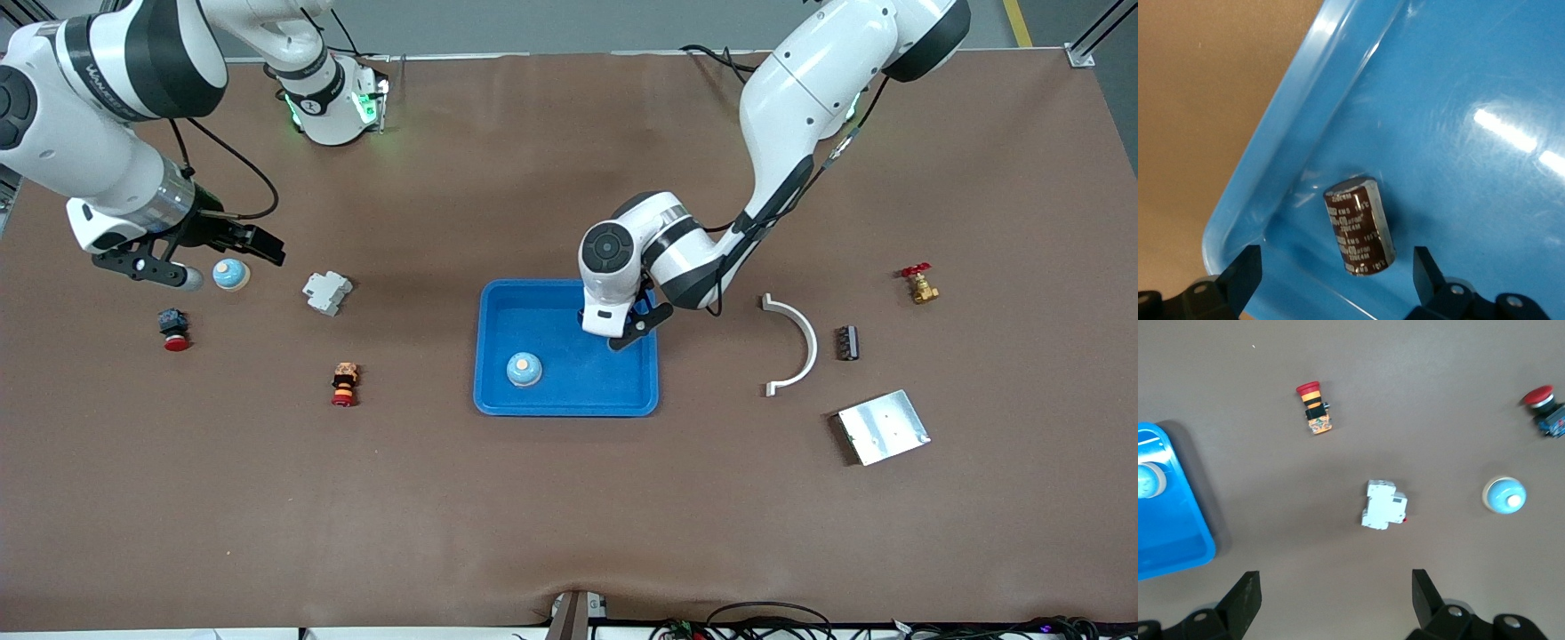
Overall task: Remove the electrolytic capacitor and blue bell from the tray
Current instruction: 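Grasp the second capacitor with the left gripper while the right gripper returns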
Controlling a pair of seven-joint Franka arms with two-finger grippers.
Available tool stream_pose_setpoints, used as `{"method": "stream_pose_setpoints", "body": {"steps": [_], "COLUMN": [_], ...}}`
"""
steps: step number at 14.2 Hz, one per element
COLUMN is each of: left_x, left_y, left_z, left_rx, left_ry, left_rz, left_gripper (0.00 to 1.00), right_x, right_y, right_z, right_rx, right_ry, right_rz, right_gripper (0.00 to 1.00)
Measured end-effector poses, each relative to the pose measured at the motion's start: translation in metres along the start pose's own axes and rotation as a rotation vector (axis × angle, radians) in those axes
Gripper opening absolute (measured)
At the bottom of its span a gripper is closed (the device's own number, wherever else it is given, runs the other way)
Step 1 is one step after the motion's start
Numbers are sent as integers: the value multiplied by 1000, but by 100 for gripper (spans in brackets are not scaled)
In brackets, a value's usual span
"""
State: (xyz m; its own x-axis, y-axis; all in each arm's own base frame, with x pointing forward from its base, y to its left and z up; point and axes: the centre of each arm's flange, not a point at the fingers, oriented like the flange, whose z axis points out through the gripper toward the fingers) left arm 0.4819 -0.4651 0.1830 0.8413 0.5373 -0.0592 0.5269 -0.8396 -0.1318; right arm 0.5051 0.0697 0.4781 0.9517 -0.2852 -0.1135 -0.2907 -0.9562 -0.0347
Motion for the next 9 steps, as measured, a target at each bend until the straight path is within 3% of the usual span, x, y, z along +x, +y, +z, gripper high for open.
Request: {"method": "stream_pose_setpoints", "body": {"steps": [9], "left_x": [-2], "left_y": [2], "left_z": [9], "left_rx": [-9], "left_ry": [-15], "left_rz": [-10], "left_gripper": [100], "right_x": [-17], "right_y": [-84], "right_z": [20], "right_rx": [4], "right_ry": [13], "right_rz": [60], "right_gripper": [100]}}
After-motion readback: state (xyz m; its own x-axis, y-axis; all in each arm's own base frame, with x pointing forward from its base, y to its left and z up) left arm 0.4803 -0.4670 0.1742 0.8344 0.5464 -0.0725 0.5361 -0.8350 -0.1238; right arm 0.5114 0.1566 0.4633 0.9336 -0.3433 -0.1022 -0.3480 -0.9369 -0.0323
